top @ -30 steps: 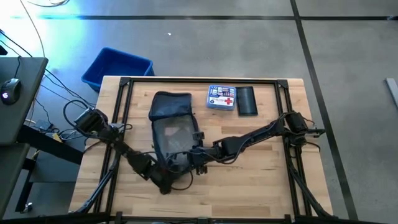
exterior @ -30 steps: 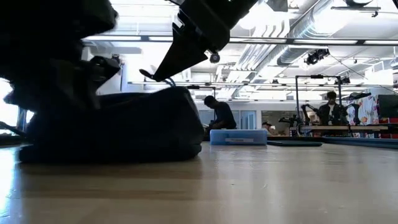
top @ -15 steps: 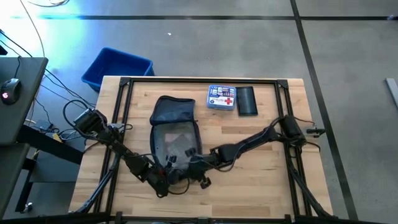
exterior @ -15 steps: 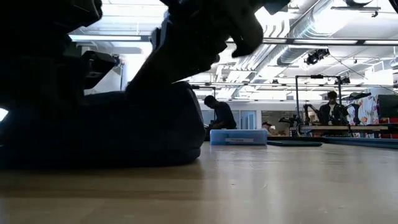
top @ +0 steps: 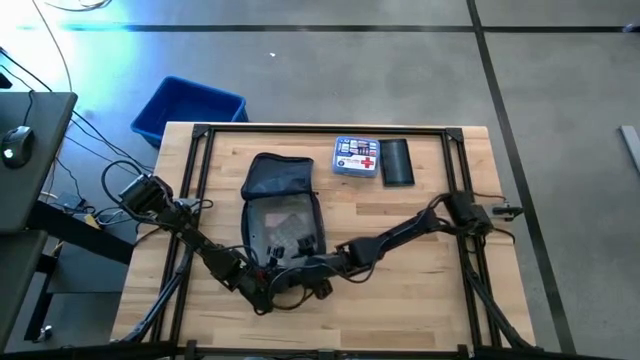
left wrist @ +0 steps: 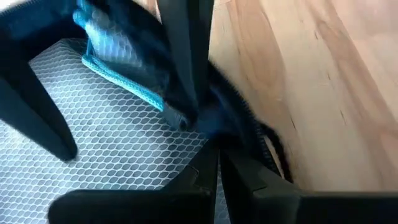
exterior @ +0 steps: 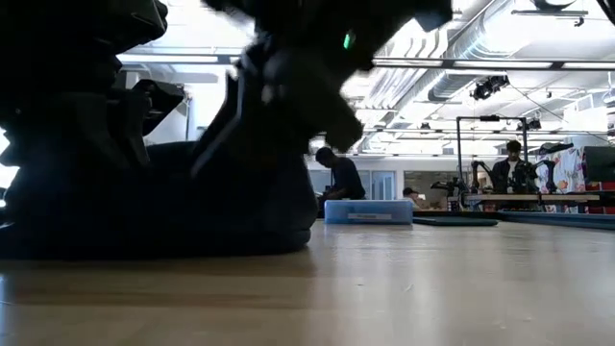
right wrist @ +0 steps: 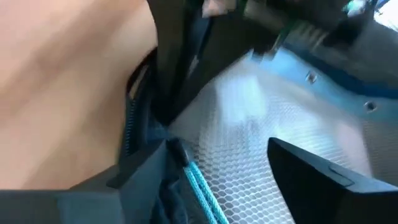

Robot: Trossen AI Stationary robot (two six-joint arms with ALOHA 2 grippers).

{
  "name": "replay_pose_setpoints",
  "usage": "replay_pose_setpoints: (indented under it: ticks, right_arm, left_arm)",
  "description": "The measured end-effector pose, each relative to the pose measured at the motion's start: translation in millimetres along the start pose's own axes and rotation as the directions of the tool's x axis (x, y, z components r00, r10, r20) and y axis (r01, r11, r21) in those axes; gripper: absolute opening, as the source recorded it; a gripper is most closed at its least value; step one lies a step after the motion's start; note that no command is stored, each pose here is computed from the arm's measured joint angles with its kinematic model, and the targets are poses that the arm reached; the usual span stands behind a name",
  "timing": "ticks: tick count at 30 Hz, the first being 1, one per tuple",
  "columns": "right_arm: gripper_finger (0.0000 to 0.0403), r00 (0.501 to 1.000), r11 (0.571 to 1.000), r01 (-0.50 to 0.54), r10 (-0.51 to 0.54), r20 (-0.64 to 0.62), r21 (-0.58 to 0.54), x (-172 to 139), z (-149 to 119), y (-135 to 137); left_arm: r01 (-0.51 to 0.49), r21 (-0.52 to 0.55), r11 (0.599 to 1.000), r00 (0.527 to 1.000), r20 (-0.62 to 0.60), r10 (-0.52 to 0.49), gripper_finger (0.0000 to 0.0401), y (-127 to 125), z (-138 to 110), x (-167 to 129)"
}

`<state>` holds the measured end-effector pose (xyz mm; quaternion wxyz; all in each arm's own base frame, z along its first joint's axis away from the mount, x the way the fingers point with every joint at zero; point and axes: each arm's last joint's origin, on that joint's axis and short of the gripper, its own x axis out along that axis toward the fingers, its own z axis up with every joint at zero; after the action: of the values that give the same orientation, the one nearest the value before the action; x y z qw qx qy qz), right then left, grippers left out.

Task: Unpack backpack
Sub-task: Remove the blue zipper bag from the black backpack

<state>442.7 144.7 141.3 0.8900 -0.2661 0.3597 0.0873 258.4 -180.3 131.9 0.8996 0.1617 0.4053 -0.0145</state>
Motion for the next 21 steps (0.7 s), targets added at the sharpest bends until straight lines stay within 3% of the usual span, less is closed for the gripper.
replay_pose_setpoints:
  ticks: [6,13,17,21]
  right_arm:
    - [0.0291,0.999,1.000,0.001,-0.001,-0.034,0.002,20.2,-14.2,-0.5]
    - [0.0287,0.967,0.956,0.233,-0.207,-0.151,0.180,29.2,-30.2,-25.5]
    - [0.0259,0.957,0.918,0.272,-0.228,-0.178,0.287,32.9,-38.1,-41.1]
    - [0.0206,0.956,0.908,0.271,-0.215,-0.199,0.320,35.3,-45.7,-54.2]
  left_arm:
    - [-0.020,0.004,1.000,1.000,0.005,0.020,0.0000,0.4,0.1,0.2]
    - [-0.006,0.017,1.000,1.000,0.012,0.006,0.0000,-2.0,0.3,-0.8]
    - [0.023,0.018,1.000,1.000,0.005,-0.023,0.0000,-3.1,0.0,-1.0]
    - [0.023,0.018,1.000,1.000,0.005,-0.023,0.0000,-3.0,0.0,-0.9]
